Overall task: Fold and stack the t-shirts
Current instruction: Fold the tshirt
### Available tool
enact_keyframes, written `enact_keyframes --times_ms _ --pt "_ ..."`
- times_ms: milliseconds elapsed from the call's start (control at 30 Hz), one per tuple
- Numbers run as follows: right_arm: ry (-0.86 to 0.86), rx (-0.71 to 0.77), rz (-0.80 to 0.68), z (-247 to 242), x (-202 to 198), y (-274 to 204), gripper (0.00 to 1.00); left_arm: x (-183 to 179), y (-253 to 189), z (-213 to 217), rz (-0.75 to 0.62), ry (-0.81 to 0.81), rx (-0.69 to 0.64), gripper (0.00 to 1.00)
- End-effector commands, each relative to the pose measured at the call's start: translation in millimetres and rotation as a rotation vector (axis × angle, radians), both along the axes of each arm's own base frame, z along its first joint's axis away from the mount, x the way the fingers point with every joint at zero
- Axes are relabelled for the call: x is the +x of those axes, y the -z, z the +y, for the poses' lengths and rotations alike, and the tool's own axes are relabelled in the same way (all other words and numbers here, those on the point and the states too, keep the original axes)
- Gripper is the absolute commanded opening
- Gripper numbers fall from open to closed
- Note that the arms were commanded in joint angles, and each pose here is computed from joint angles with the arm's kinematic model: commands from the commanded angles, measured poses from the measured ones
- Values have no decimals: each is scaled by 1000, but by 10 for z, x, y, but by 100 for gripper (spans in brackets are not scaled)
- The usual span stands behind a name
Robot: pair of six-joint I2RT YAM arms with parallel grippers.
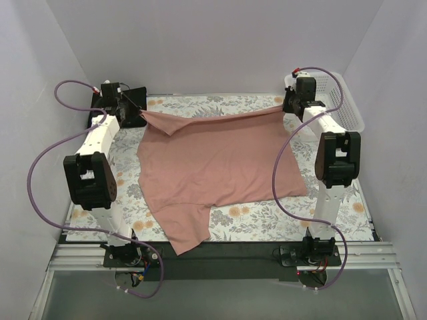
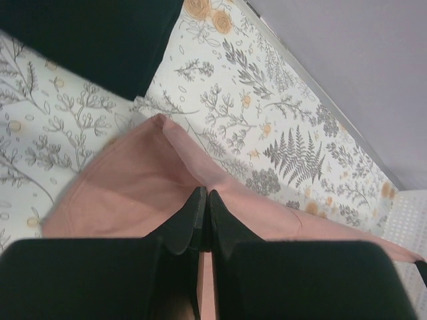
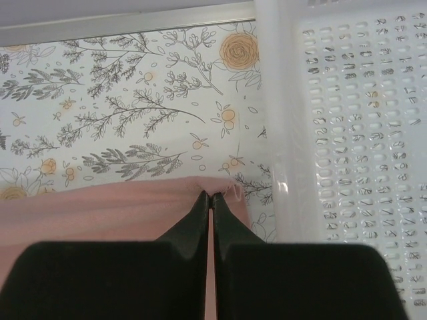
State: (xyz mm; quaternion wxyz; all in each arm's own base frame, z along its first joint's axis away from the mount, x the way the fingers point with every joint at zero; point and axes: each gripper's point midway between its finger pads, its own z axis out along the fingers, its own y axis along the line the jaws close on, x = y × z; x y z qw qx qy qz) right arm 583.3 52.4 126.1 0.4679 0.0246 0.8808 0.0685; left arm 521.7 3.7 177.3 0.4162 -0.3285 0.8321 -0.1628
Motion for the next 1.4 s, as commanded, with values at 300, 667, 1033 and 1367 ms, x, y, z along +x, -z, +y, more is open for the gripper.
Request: enact_keyframes --times_ms 300,667,1033,1367 --pt "-22 28 -25 -36 -334 -259 1 -775 -436 4 -63 -113 -65 0" --pt "13 19 38 -155 -640 -59 1 -1190 -383 -37 -76 -196 -158 0" --pt "65 -13 -25 -284 -611 -347 1 -1252 -59 -46 -18 -202 -162 0" --pt "75 -26 -37 -315 -655 -407 1 -1223 127 -154 24 -166 -211 0"
